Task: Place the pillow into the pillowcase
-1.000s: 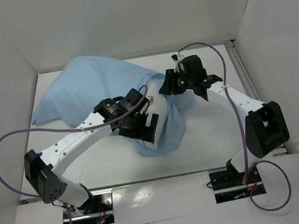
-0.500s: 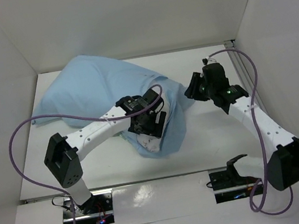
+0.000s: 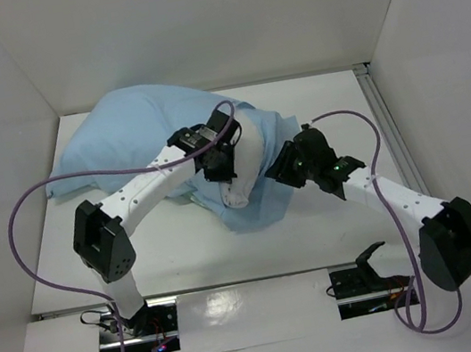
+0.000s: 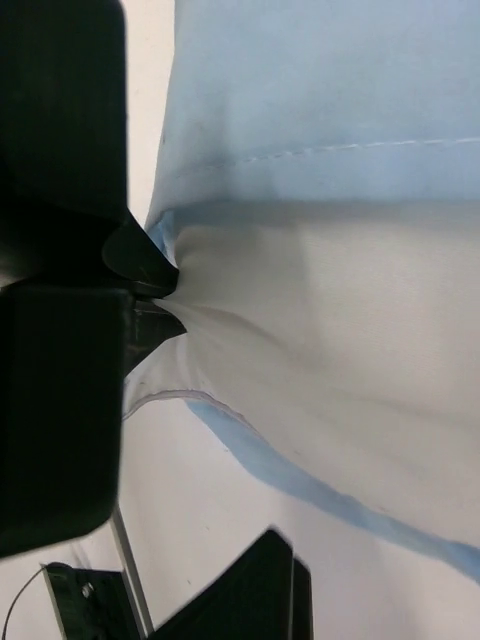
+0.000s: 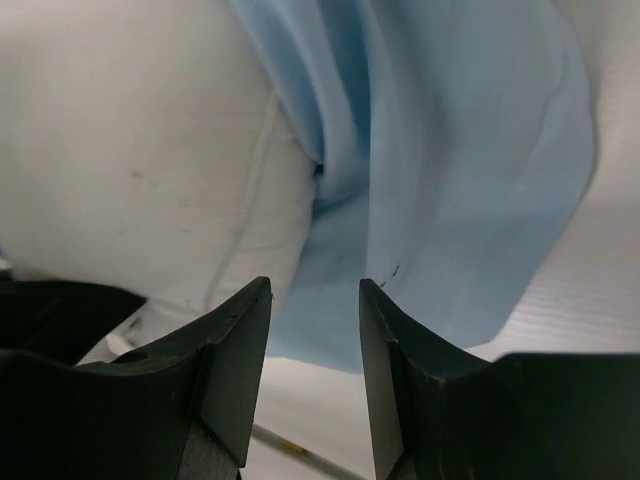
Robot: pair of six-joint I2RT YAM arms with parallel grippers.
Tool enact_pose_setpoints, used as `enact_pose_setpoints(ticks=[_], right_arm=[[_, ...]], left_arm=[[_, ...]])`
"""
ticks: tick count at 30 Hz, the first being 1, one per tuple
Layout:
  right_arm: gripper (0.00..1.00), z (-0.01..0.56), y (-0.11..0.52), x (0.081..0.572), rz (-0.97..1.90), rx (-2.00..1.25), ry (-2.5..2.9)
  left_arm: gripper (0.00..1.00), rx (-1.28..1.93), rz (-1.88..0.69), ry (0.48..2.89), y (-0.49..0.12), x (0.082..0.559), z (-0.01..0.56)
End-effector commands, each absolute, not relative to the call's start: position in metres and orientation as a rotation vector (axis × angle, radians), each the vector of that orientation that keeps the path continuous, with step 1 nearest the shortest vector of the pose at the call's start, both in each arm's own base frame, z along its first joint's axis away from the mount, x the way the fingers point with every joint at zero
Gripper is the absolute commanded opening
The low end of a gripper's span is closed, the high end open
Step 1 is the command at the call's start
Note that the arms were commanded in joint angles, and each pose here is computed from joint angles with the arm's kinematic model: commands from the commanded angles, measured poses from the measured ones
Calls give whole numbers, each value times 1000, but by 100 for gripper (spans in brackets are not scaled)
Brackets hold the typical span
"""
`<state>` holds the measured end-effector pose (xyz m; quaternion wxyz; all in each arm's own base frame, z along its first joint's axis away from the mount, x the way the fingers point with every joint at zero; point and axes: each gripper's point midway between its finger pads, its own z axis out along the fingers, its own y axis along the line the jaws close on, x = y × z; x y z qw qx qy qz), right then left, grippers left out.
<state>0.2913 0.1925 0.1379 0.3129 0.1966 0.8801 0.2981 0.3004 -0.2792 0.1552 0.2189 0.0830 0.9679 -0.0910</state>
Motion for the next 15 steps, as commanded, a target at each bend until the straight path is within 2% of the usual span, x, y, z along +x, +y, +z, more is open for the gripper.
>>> enact_pose_setpoints(ticks=[1,12,15], right_arm=[[48,157,206,331,843,618,2178],[47,156,231,379,917,671,2069],[52,155,230,389,894,698,2056]], left_arm=[[0,191,-366,2540,-279,332,202],[0,200,-438,2488,-276,347,227],[0,193,-445,2491,-276,350,226]])
